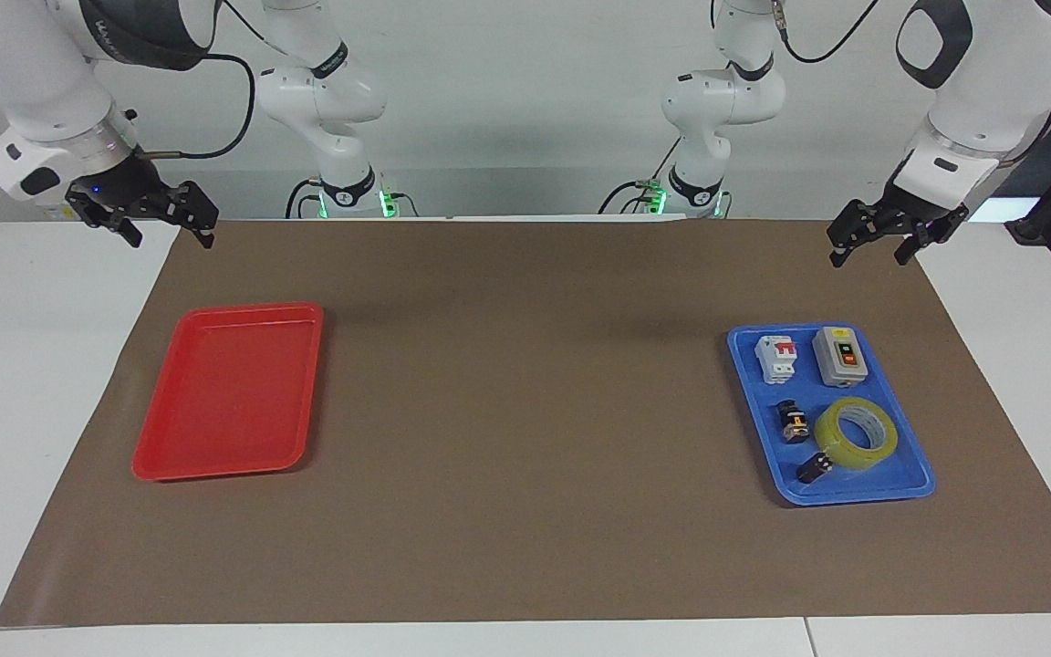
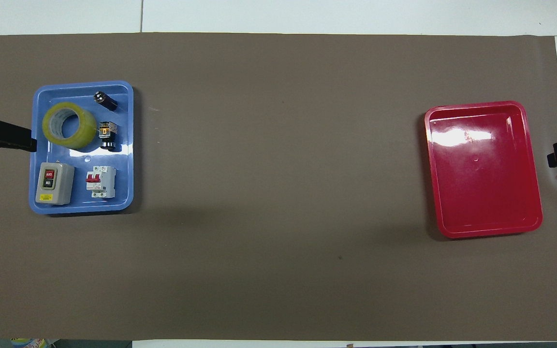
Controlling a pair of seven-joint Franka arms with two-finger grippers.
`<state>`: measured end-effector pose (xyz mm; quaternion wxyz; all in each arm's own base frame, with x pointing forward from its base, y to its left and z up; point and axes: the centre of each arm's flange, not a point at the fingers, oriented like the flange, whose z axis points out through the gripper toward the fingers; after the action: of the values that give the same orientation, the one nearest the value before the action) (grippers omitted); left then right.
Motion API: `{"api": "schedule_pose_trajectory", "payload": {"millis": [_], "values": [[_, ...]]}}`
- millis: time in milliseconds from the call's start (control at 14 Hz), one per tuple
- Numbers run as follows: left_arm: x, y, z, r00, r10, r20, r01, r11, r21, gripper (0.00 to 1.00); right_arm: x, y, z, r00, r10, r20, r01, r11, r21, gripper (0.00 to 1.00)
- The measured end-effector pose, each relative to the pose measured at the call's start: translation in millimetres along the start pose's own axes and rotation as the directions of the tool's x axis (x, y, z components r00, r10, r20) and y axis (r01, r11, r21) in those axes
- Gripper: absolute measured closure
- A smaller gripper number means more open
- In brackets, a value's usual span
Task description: Place and move tape with both arms
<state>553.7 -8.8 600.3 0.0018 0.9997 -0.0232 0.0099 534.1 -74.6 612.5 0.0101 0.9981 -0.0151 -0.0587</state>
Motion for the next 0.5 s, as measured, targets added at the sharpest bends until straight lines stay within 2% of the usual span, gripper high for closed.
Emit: {"api": "schedule_pose_trajectory", "payload": {"millis": [214,500], "values": [[18.7,-29.8,37.2,0.999,0.029,-0.031,-0.028,1.0,0.004,0.0,0.0,-0.1,0.0,1.0,0.0,0.0,0.0,1.0,0.0,0.0],[54.2,-68.5,114.0,0.999,0.001,-0.044,0.0,1.0,0.007,0.0,0.0,-0.2,0.0,1.0,0.0,0.0,0.0,1.0,0.0,0.0]]}}
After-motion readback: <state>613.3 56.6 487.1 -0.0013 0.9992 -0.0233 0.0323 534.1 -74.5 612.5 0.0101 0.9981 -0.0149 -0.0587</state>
